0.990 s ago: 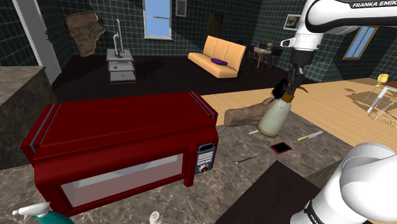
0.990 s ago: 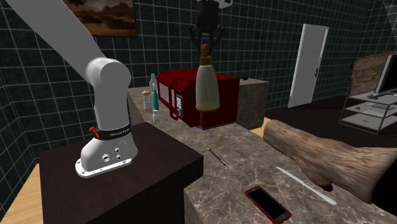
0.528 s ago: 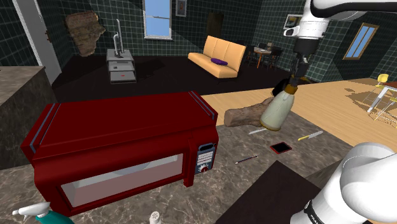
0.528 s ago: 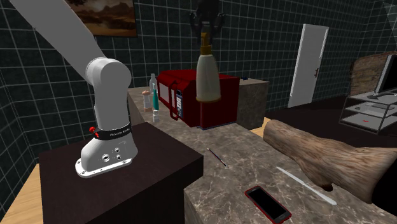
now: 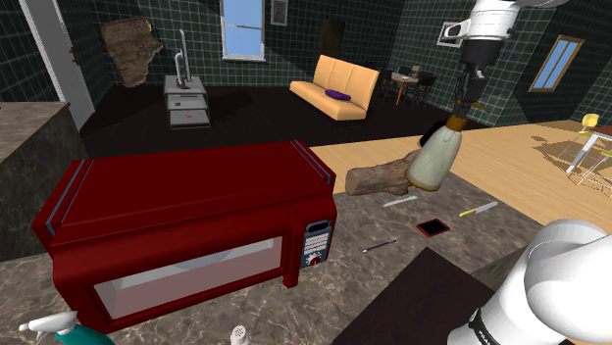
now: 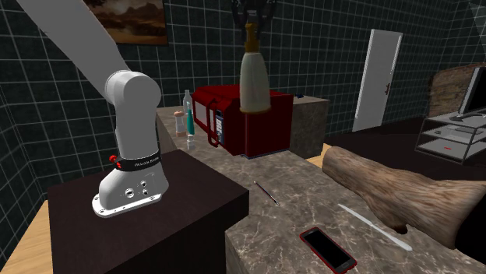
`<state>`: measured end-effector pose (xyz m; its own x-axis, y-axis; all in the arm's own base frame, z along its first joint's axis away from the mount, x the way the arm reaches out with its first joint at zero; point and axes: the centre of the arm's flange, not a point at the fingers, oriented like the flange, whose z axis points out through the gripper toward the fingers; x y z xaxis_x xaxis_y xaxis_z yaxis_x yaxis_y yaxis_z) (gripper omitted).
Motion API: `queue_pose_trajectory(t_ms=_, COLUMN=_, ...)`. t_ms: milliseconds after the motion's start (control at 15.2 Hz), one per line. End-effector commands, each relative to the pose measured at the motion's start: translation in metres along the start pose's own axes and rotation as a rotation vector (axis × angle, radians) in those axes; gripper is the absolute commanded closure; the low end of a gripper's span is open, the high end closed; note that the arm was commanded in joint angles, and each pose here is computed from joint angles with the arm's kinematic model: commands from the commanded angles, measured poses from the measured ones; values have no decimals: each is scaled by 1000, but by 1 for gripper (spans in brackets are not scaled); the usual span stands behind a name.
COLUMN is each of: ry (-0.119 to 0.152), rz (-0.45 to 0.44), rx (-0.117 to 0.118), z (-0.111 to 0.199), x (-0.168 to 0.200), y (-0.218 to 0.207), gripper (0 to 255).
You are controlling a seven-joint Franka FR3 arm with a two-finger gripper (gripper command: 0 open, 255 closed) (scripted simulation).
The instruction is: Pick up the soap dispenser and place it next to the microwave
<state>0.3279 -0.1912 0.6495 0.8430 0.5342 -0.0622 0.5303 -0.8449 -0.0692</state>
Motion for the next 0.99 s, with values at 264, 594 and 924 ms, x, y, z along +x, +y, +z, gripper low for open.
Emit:
queue_pose_trajectory(t_ms=264, ry=0, rz=0, rx=0, z=-32, x=-1, y=-2, gripper=255)
queue_pose_trajectory(t_ms=594, ry=0, rz=0, rx=0, z=-58, x=-3, y=-4, gripper=255)
queue_pose_trajectory(t_ms=924, ry=0, rz=0, rx=0, z=-64, x=18, y=-38, gripper=255)
